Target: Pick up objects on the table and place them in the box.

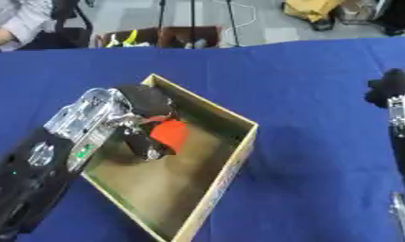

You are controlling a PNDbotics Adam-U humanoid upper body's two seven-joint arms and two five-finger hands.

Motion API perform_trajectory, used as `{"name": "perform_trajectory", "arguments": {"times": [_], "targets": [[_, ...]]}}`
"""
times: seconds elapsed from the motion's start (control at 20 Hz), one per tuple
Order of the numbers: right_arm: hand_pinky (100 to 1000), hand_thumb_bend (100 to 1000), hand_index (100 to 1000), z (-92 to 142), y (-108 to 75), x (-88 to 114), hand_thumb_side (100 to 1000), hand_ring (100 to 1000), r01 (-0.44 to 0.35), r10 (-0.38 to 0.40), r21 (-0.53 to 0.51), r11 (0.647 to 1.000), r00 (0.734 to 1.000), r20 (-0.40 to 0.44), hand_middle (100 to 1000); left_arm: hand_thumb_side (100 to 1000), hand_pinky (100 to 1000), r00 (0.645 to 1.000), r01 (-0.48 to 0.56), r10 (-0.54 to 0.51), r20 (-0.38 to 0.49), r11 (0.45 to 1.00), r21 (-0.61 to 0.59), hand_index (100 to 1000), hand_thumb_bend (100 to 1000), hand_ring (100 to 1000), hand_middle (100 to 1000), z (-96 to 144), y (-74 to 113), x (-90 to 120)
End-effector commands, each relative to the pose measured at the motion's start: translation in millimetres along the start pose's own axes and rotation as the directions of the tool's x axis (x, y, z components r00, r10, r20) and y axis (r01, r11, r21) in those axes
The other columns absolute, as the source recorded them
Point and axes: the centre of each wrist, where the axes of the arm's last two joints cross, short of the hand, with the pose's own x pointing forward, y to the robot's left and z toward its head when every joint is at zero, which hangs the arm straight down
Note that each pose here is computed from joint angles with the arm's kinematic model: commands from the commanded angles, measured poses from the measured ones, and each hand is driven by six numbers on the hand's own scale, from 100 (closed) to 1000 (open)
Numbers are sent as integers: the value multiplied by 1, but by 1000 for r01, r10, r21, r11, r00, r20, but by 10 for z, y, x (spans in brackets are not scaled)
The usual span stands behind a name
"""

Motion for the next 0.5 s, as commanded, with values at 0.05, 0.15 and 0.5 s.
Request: {"name": "perform_trajectory", "arguments": {"times": [0.05,0.15,0.5], "targets": [[725,501,664,-34,-27,49,1000,631,3,-3,0,1000,1000,24,537,688,683,995,90,-88,40,994,-69,984,467,836,903,11,30,-10],[725,502,664,-34,-29,49,1000,631,2,-2,0,1000,1000,24,537,720,689,995,96,-94,29,994,-54,992,496,841,909,50,65,-24],[725,500,664,-30,-29,45,1000,631,1,-1,0,1000,1000,22,537,805,687,1000,26,-26,6,998,50,1000,548,840,907,265,214,-123]]}}
